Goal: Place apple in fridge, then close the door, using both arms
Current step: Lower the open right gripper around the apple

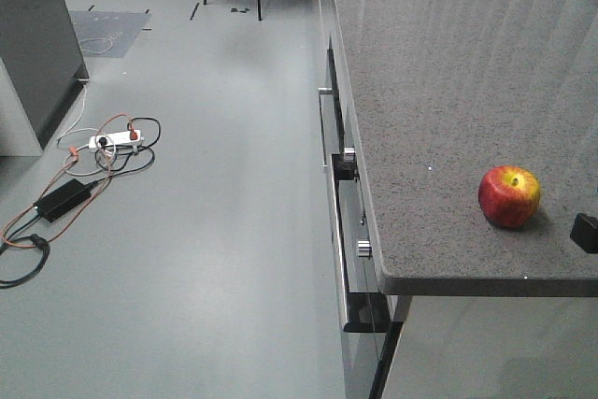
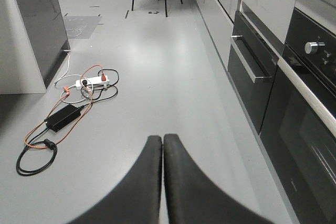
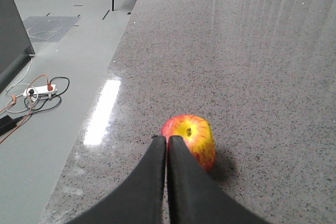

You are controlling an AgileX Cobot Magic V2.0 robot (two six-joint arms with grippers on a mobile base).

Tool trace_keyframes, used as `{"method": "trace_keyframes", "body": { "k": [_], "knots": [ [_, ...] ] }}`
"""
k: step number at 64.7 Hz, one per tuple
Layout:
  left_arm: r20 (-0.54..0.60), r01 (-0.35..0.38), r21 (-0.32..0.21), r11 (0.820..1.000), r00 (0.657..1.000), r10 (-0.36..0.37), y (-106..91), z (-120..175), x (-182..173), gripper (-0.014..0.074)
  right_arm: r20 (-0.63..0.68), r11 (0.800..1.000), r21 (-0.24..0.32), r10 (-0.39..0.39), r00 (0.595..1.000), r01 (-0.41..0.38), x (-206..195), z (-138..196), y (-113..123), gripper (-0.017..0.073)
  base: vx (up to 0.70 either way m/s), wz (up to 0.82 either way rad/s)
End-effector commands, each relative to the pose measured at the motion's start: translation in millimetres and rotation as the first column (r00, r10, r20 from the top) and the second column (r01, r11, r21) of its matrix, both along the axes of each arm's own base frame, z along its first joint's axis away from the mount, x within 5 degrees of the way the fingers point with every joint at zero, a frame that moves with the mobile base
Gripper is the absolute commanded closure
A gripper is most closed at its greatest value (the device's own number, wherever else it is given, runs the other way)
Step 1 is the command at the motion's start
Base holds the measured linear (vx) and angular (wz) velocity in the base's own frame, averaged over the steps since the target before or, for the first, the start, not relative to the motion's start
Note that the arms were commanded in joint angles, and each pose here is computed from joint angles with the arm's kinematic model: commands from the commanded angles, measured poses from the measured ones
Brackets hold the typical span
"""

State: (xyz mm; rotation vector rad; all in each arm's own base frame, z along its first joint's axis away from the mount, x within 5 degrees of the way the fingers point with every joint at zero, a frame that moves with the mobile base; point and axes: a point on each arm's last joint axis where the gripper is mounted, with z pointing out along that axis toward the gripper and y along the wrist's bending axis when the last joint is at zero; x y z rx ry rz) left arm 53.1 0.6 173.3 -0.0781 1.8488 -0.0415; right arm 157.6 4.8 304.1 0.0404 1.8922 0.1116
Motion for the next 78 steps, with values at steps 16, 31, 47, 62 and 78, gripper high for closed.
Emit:
{"method": "trace_keyframes", "body": {
  "k": [16,31,47,62,78],
  "knots": [
    [0.065,0.001,-0.004,1.0,0.998,-0.001,-0.1,1,1,0.0599,0.075,1.0,-0.001,-0.015,0.997,0.015,3,15,-1,0.039,0.0,0.0],
    [0.065,0.001,-0.004,1.0,0.998,-0.001,-0.1,1,1,0.0599,0.056,1.0,-0.005,-0.007,0.998,0.007,3,14,-1,0.0049,0.0,0.0],
    [0.065,0.001,-0.004,1.0,0.998,-0.001,-0.1,1,1,0.0599,0.028,1.0,-0.009,-0.004,1.0,0.004,6,10,-1,-0.0169,0.0,0.0],
    [0.065,0.001,-0.004,1.0,0.998,-0.001,-0.1,1,1,0.0599,0.05,0.998,-0.06,0.01,0.999,-0.007,7,14,-1,-0.0146,0.0,0.0],
    [0.065,0.001,-0.004,1.0,0.998,-0.001,-0.1,1,1,0.0599,-0.009,0.996,-0.073,0.044,0.999,-0.044,41,40,1,-0.0132,0.0,0.0]
  ]
}}
